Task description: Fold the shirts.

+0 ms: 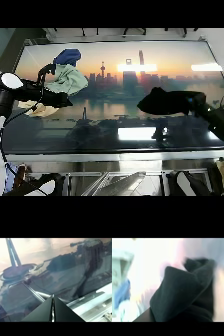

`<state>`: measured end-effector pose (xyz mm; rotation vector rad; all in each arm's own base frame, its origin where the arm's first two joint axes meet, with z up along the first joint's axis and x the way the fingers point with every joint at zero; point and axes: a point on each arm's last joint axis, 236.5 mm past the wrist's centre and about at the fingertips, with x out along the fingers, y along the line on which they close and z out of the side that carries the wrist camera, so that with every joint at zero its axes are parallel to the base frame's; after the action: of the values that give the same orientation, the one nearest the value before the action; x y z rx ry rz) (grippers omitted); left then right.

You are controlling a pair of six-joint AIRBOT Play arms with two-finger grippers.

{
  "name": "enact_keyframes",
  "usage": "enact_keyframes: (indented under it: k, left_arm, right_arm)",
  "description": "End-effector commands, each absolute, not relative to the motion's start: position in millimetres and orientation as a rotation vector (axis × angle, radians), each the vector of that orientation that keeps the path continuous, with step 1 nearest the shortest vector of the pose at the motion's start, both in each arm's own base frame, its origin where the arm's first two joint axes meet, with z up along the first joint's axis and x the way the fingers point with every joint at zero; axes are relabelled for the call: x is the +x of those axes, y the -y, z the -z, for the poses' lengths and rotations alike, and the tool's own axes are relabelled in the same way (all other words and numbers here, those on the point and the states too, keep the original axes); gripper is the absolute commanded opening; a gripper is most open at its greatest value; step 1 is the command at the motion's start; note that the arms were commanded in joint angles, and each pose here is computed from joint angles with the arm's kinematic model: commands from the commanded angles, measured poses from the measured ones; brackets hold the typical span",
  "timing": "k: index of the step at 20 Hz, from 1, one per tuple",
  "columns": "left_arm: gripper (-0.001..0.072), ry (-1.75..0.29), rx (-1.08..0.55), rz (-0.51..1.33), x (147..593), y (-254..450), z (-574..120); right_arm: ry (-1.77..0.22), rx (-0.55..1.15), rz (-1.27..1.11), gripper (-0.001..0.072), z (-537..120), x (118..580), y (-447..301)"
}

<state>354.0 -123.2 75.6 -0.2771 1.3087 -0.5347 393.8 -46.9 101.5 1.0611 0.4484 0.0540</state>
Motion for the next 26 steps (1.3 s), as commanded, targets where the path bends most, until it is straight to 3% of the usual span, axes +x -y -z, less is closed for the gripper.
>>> enact_keyframes:
  k: [1,7,12,17,26]
  left_arm:
    - [0.0018,-1.343,-0.274,0.546,348.7,124.2,-71.4]
    - [0.0018,-1.408,-0.268,0.572,332.4,125.1,-70.3]
    - [0.0018,-1.4,-0.269,0.569,334.4,125.1,-70.6]
    - [0.0018,-1.4,-0.268,0.569,334.2,124.8,-70.3]
    - [0.0018,-1.29,-0.187,0.61,351.9,124.1,-98.5]
  right_arm:
    - [-0.359,1.017,-0.04,0.0023,-135.6,448.0,90.9]
    - [-0.243,0.955,-0.061,0.0023,-186.3,540.7,152.8]
    - [-0.143,0.961,-0.01,0.0023,-215.5,566.1,189.6]
    - [-0.351,1.132,0.158,0.0022,-134.9,534.7,218.8]
    - [-0.705,1.268,0.56,0.0022,9.5,406.5,209.0]
